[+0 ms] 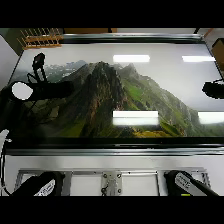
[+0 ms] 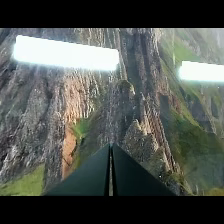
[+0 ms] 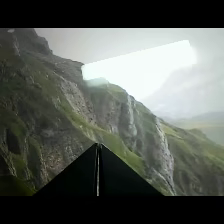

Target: Fold the clothes and pants, and hang the long-sleeved shirts on hangers.

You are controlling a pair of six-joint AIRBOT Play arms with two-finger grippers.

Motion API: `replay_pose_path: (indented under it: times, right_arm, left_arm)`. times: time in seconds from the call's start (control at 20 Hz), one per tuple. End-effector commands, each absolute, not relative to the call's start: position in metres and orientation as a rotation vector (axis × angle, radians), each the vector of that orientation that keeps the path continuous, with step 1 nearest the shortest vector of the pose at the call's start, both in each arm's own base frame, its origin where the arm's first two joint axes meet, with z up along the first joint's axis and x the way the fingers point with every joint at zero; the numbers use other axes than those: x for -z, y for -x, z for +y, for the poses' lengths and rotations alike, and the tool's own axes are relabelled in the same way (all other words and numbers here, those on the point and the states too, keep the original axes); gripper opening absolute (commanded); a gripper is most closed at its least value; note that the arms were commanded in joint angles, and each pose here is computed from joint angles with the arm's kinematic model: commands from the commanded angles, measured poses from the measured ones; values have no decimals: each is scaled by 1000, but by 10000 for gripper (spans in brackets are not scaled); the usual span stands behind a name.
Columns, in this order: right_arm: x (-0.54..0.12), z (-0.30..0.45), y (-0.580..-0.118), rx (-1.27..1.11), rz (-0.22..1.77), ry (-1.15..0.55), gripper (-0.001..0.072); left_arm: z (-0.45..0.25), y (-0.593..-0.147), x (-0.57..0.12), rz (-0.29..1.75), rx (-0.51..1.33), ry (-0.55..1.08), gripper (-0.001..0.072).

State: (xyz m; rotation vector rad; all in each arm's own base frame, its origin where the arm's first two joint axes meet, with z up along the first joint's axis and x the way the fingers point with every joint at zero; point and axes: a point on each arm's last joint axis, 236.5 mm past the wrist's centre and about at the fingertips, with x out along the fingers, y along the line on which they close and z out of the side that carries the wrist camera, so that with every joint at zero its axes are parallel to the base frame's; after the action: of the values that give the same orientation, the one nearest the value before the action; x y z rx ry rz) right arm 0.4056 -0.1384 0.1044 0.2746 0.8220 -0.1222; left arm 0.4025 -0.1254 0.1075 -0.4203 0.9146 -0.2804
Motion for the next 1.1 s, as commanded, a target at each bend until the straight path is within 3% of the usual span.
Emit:
replay_pose_path:
  times: [0.0, 0.45, 0.5, 0.55, 0.8, 1.05]
  right_arm:
    - [-104, -138, -406, 122, 822, -275, 14]
    - [-104, -138, -406, 122, 822, -275, 14]
    - [-104, -138, -406, 122, 822, -275, 14]
    - [-104, -138, -406, 121, 822, -275, 14]
    - [-104, -138, -406, 121, 822, -275, 14]
    - [-104, -138, -406, 121, 823, -275, 14]
  left_arm:
    - [-125, -403, -107, 915, 279, 421, 19]
    - [-122, -409, -111, 883, 271, 413, 21]
    - [-110, -417, -116, 840, 254, 356, 280]
    - [-95, -424, -121, 812, 229, 288, 684]
    - [33, -444, -89, 979, -79, -75, 685]
    - [79, -451, -7, 1197, -180, -223, 685]
